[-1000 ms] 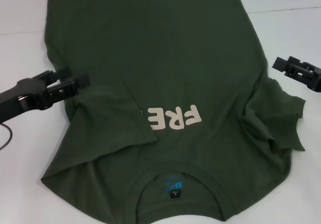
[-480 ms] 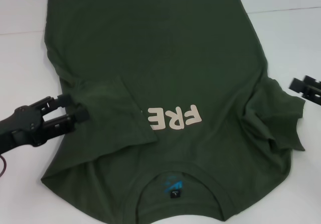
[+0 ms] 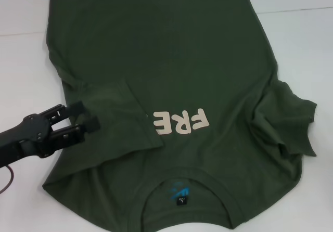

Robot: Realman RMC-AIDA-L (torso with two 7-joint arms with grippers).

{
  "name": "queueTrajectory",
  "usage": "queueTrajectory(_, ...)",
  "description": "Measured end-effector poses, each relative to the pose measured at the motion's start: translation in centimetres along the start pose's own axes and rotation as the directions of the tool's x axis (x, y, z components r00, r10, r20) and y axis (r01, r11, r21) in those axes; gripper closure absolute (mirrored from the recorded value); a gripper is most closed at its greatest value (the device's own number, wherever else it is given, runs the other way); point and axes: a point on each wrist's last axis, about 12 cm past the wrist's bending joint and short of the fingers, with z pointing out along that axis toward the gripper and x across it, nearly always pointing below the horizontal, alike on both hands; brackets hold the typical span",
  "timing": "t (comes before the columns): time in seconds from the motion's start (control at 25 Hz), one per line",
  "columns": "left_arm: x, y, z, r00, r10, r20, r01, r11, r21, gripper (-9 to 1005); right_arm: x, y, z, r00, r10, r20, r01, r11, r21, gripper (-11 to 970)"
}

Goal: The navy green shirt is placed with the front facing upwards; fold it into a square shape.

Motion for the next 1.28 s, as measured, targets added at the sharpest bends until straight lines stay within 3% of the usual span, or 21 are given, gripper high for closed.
queueTrajectory(0.64,-0.2,0.6,0.7,1.0,-0.031,-0.001,0.031,0.999,-0.016,110,1.9,-0.7,-0.7,0.992,0.059,-0.115,-0.05,0.995,0.082,47)
queueTrajectory(1.28,-0.7,0.8,0.8,1.0,-0.026,-0.004,0.026,1.0,-0.017,110,2.5,-0.5,2.0,0.984,0.084,-0.159,-0.073,0.995,0.072,48)
